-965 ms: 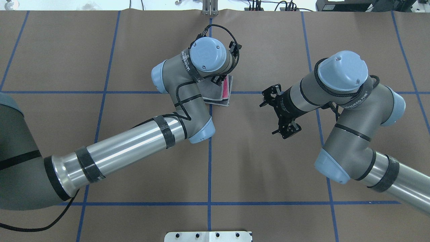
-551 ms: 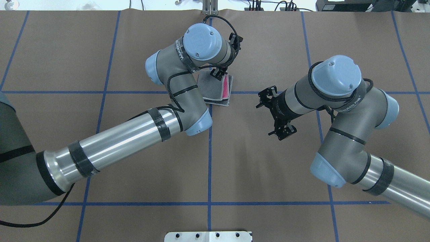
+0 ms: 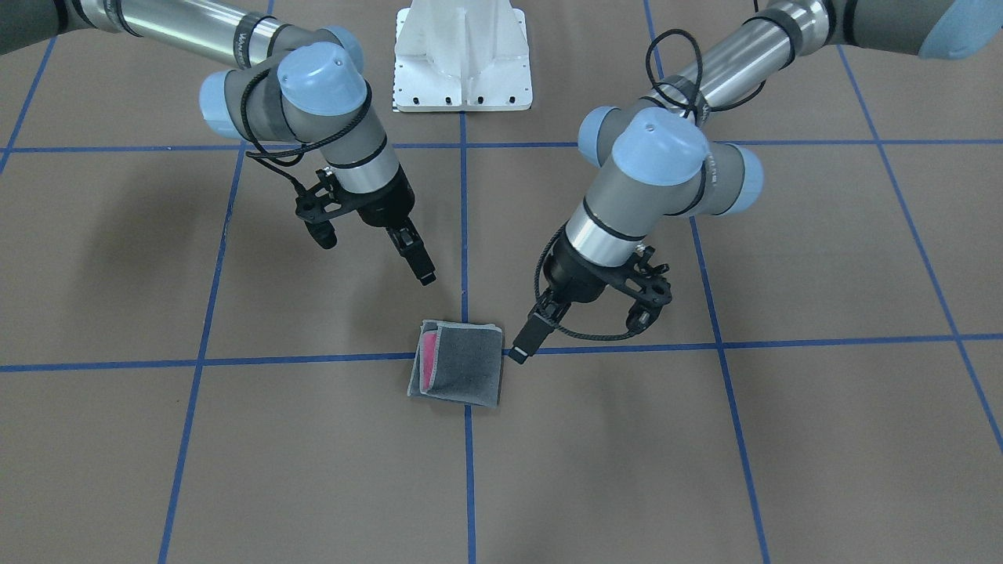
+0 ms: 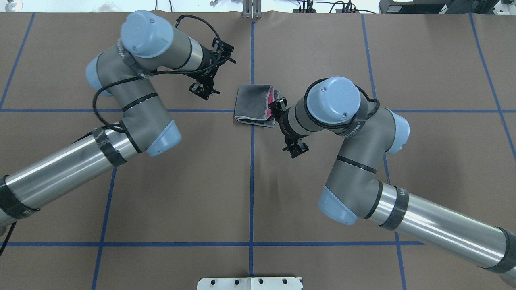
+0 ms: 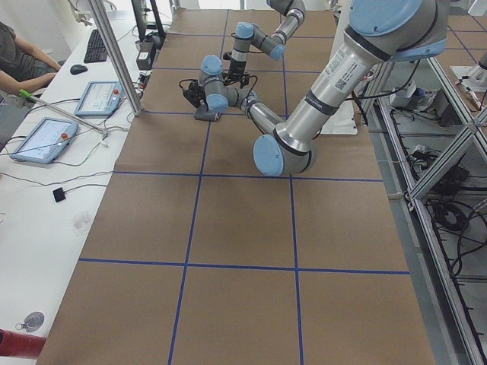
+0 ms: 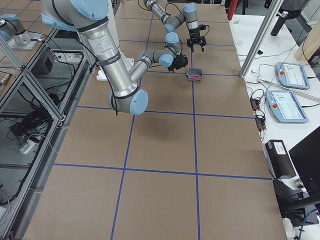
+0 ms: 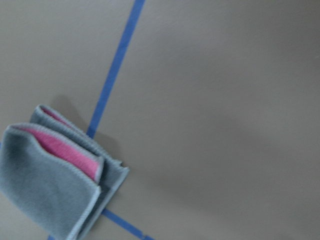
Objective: Fold towel twice with both arms
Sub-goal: 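Open the left gripper and raise it away while the right gripper moves over the towel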
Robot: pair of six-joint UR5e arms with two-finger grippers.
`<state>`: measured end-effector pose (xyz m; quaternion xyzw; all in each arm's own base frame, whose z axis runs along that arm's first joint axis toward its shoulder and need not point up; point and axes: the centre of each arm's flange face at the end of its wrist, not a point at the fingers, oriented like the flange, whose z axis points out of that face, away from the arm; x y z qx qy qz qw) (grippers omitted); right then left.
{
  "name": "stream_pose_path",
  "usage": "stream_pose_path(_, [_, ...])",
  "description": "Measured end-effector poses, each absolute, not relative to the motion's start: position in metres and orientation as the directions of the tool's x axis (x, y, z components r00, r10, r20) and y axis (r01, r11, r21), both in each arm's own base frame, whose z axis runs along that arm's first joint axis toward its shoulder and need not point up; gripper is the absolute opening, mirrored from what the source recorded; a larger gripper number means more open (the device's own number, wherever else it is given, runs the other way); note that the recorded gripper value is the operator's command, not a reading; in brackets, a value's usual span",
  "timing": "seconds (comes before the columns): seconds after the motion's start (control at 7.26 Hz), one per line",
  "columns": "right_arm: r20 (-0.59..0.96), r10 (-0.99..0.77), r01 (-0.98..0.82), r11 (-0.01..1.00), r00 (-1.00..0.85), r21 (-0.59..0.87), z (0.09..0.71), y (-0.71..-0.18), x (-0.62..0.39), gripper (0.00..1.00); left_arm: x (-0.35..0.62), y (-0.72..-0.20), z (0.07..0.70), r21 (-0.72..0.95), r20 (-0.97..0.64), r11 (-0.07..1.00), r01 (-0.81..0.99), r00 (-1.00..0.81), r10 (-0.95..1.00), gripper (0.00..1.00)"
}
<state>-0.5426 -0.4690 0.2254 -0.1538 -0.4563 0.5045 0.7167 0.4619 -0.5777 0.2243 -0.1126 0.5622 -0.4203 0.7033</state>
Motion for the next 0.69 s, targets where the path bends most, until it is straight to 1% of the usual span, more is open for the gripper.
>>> stream_pose_path(0.14, [0.504,0.86,-0.607,0.442,0.078,-0.66,0.225,-0.477,-0.562,0.85,0.443,-0.569,0.238,-0.623,-0.704,0.636,0.455,0.027,-0.709,1.0])
stream_pose_path(0.41, [0.526,0.845,-0.645,0.459,0.102,-0.611,0.227,-0.485,-0.591,0.84,0.431,-0.564,0.245,-0.62,-0.709,0.645,0.447,0.033,-0.704,1.0])
stream_pose_path(0.69, [0.557,0.818,-0.659,0.499,0.144,-0.562,0.229,-0.492,-0.604,0.79,0.43,-0.564,0.247,-0.619,-0.709,0.645,0.449,0.035,-0.704,1.0])
